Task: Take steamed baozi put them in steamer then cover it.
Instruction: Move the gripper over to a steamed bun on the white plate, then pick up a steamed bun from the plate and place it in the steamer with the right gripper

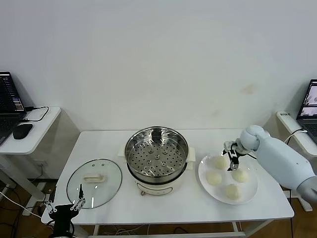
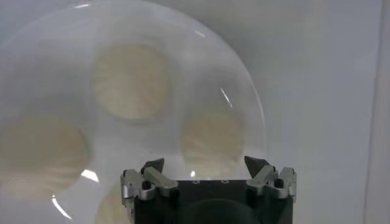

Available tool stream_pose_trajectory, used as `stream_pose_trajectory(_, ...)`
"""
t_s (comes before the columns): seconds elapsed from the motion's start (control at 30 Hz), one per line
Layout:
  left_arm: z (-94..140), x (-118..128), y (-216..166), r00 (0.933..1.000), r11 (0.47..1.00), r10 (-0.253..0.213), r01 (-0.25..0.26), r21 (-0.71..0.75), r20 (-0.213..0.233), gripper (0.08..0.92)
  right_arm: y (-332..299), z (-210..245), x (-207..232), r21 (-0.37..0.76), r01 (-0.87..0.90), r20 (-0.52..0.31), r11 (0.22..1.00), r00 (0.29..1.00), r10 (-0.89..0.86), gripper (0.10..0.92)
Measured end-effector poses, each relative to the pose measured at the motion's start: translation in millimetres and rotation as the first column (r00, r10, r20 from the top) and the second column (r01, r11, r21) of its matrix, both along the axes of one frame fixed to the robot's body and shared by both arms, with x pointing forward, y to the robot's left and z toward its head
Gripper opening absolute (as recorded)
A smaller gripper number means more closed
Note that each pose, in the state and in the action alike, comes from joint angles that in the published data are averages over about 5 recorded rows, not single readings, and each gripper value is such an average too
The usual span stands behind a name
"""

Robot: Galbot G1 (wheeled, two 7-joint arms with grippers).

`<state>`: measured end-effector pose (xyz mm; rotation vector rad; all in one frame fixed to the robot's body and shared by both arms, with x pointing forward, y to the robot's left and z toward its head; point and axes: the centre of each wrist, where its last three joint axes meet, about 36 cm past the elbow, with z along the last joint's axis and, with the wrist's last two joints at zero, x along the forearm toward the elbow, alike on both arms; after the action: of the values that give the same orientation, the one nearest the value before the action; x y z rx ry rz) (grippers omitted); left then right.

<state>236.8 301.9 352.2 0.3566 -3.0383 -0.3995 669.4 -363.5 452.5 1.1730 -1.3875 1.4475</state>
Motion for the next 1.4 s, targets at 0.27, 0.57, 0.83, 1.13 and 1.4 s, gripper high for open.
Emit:
stream_pose_trajectory(0.27, -1, -1, 0, 1.0000, 1.000, -0.001, 0.001, 0.002, 0.000, 0.823, 10, -4, 6, 0.001, -0.002, 0.000, 1.000, 1.000, 0.002, 0.723)
stream_pose_trajectory(0.57, -1, -2, 0, 1.0000, 1.000, -0.002, 0.002, 0.003, 0.000, 0.823, 14, -8, 7, -0.013, 0.001, -0.010, 1.000, 1.000, -0.001, 0.646)
stream_pose_trajectory(0.83, -1, -1, 0, 1.0000, 1.000, -0.002, 0.002, 0.001, 0.005, 0.823, 14, -8, 8, -0.018, -0.003, -0.013, 1.000, 1.000, 0.003, 0.551)
stream_pose_trajectory(1.13, 1, -1, 0, 1.0000, 1.000, -0.005, 0.005, 0.005, 0.008, 0.823, 14, 16, 9, -0.006, -0.015, 0.001, 1.000, 1.000, 0.016, 0.538)
stream_pose_trajectory(1.4, 2, 1, 2, 0.9999, 1.000, -0.012, 0.012, 0.007, 0.009, 0.823, 27, 95, 16, 0.043, -0.072, 0.078, 0.996, 0.995, 0.069, 0.543)
